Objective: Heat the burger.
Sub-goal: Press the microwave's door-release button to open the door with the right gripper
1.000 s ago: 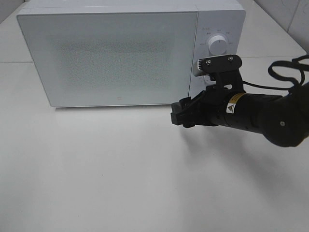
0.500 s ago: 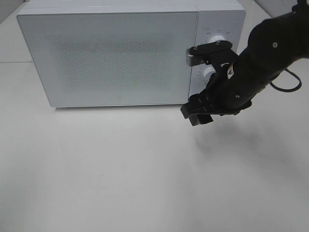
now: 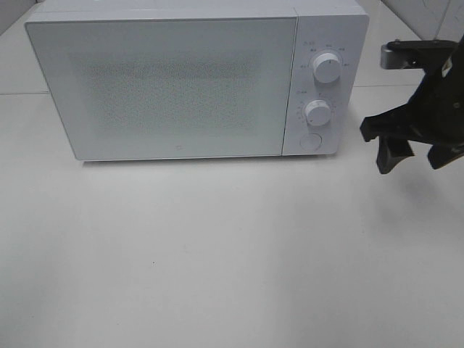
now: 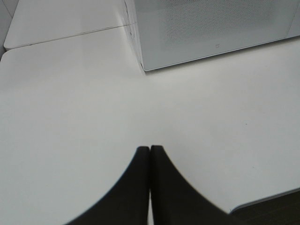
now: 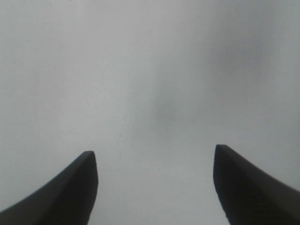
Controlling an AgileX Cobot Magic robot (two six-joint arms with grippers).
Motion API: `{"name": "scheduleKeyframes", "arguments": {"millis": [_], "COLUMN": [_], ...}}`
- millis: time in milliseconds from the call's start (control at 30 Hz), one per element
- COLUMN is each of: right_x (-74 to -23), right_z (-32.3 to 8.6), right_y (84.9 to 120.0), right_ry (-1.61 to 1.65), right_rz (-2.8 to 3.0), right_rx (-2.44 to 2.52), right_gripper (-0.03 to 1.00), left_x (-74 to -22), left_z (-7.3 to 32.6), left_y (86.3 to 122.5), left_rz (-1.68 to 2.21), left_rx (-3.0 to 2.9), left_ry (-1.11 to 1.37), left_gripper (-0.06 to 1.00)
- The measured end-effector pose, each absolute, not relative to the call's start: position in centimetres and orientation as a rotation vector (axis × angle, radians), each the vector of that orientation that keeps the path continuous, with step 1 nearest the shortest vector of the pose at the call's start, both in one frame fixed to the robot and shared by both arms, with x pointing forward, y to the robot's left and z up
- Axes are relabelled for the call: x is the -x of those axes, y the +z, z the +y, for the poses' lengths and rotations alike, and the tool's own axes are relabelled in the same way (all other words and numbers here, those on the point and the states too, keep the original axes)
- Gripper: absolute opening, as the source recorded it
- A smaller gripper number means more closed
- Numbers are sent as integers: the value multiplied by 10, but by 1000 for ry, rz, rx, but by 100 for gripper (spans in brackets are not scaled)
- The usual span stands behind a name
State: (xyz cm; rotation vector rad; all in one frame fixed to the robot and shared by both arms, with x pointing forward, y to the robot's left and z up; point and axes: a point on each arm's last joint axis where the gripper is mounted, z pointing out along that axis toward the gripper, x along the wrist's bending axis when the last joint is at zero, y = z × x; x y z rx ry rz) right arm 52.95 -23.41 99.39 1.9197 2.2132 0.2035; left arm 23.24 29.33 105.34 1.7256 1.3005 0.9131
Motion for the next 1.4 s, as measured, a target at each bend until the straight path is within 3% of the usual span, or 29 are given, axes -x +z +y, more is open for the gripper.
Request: {"name": "scheduleKeyframes", "arguments": {"millis": [233,867,1400], "right_x": [-479,-339,-255], "right_z": [-248,-284,-305], "right_y": [1021,1027,1059], "right_ry": [219,225,857], "right_rz": [2173,2133,1796], "right_rx": [-1945,-1959,-1567], "right_gripper": [66,66,65], "left_x": [-232,-232,-232], "left_z": [293,293,293], "left_y": [1053,1053,1053], "left_rz": [1301,1301,1301], "left_rx": [-1726,-1726,-1726], "left_ry": [913,913,913], "left_gripper": [0,0,0]}}
